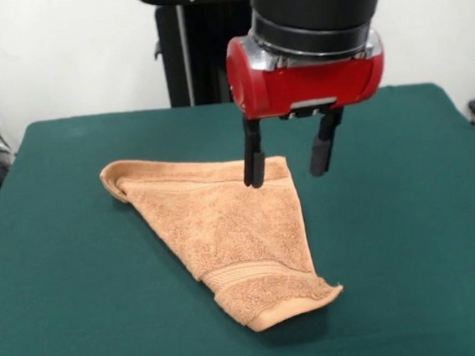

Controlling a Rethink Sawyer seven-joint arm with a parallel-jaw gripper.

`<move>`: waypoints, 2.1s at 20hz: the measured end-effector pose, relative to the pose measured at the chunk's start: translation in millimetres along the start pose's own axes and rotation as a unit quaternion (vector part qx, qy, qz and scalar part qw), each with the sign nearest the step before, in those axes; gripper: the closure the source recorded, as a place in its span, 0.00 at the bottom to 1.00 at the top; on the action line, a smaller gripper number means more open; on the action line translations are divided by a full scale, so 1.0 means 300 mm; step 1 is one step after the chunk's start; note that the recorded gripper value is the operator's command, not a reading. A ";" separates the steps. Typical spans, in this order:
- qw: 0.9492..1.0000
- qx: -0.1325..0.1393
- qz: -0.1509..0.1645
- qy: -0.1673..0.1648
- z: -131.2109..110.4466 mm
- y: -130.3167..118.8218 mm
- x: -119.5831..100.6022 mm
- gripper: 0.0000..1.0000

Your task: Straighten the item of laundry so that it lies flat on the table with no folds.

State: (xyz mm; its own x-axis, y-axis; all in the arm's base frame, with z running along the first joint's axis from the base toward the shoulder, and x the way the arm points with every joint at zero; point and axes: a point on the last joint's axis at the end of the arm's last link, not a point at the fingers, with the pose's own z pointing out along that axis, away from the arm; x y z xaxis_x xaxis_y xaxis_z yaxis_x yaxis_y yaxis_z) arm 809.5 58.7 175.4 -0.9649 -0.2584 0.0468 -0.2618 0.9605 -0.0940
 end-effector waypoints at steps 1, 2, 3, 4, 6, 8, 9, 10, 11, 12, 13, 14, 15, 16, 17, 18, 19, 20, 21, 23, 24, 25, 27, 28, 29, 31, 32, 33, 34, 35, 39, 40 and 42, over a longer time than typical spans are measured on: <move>1.000 0.001 -0.001 0.000 -0.008 0.002 -0.010 0.00; 1.000 0.002 -0.001 0.001 -0.015 0.005 -0.020 0.00; 1.000 0.002 -0.001 0.002 -0.018 0.008 -0.029 0.00; 1.000 0.003 -0.002 0.002 -0.023 0.014 -0.048 0.00; 1.000 0.003 -0.003 0.000 -0.025 0.018 -0.063 0.00; 1.000 0.004 -0.003 -0.005 -0.023 0.020 -0.083 0.00; 1.000 0.004 -0.003 -0.007 -0.022 0.020 -0.090 0.00; 1.000 0.004 -0.002 -0.008 -0.019 0.020 -0.094 0.00; 1.000 0.004 -0.002 -0.009 -0.016 0.018 -0.096 0.00; 1.000 0.005 -0.001 -0.007 -0.008 0.015 -0.096 0.00; 1.000 0.005 -0.001 -0.007 -0.007 0.014 -0.095 0.00; 1.000 0.006 -0.001 -0.007 -0.007 0.011 -0.094 0.00; 1.000 0.006 0.000 -0.007 -0.008 0.010 -0.093 0.00; 1.000 0.006 0.000 -0.008 -0.009 0.009 -0.093 0.00; 1.000 0.006 0.001 -0.010 -0.010 0.008 -0.091 0.00; 1.000 0.005 0.001 -0.013 -0.014 0.006 -0.088 0.00; 1.000 0.005 0.002 -0.016 -0.017 0.004 -0.085 0.00; 1.000 0.005 0.004 -0.025 -0.027 -0.001 -0.079 0.00; 1.000 0.005 0.005 -0.028 -0.030 -0.002 -0.077 0.00; 0.999 0.006 0.006 -0.037 -0.040 -0.006 -0.074 0.00; 0.999 0.007 0.007 -0.046 -0.048 -0.008 -0.070 0.00; 0.999 0.008 0.008 -0.054 -0.055 -0.008 -0.068 0.00; 0.998 0.010 0.008 -0.065 -0.065 -0.006 -0.064 0.00; 0.997 0.011 0.008 -0.070 -0.069 -0.005 -0.061 0.00; 0.997 0.013 0.008 -0.079 -0.074 -0.003 -0.054 0.00; 0.996 0.014 0.009 -0.086 -0.075 -0.001 -0.047 0.00; 0.996 0.015 0.008 -0.089 -0.075 0.000 -0.040 0.00; 0.996 0.016 0.008 -0.090 -0.074 0.002 -0.034 0.00; 0.996 0.016 0.008 -0.091 -0.068 0.006 -0.023 0.00; 0.996 0.016 0.008 -0.091 -0.064 0.009 -0.017 0.00; 0.996 0.014 0.007 -0.089 -0.043 0.017 0.010 0.00; 0.996 0.014 0.007 -0.089 -0.040 0.018 0.014 0.00; 0.996 0.014 0.008 -0.089 -0.022 0.018 0.027 0.00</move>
State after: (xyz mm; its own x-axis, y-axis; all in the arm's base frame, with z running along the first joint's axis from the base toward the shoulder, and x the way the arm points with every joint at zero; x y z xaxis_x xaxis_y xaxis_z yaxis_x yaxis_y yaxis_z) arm 800.5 62.5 181.8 -0.9565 -0.2598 -0.1324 -0.2447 0.9621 -0.1205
